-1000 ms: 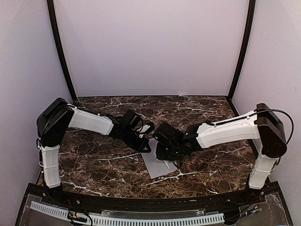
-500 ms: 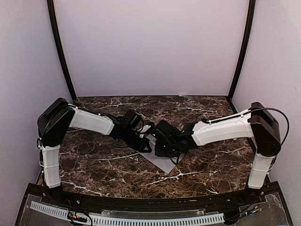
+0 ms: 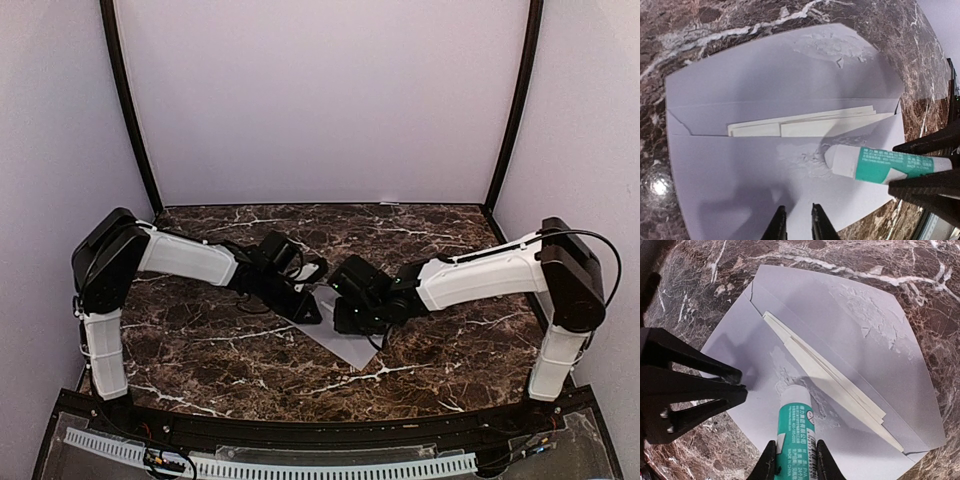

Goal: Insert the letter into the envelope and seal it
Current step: Paint the envelope at the center of the board.

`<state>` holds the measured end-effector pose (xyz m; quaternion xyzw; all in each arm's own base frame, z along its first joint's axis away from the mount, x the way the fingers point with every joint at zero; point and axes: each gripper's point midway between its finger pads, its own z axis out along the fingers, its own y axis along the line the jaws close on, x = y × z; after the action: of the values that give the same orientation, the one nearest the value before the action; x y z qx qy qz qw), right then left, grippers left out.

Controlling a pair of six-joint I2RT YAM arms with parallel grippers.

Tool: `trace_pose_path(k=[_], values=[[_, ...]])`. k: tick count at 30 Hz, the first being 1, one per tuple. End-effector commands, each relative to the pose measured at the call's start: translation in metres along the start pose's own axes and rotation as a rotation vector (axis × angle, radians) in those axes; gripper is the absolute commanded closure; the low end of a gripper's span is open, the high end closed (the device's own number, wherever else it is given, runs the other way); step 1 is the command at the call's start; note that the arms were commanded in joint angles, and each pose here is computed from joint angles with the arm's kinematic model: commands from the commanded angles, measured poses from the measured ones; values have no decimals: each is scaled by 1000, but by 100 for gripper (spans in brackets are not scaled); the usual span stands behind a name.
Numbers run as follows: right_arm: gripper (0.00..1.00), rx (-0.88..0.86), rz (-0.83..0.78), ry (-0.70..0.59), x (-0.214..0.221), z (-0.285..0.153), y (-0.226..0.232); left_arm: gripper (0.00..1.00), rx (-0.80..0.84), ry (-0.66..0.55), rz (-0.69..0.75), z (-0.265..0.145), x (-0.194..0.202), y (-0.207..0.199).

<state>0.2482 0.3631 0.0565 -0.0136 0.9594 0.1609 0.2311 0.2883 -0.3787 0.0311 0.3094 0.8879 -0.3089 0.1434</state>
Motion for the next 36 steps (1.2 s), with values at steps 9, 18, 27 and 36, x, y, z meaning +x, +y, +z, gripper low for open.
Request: trace_pose_path(k=[9,18,27,36], values=[[100,-28,-15,95,40,-27,-8,52,-63,-63,79,-35,-16,-8],[100,-59,-15,107,57,-57,-2,46,-109,40,72,-32,16,-10],[100,-73,-47,117,56,-76,-5,44,-74,114,83,-17,49,-27],[100,-103,-49,153,66,-71,-9,47,-112,128,97,-3,50,-19]])
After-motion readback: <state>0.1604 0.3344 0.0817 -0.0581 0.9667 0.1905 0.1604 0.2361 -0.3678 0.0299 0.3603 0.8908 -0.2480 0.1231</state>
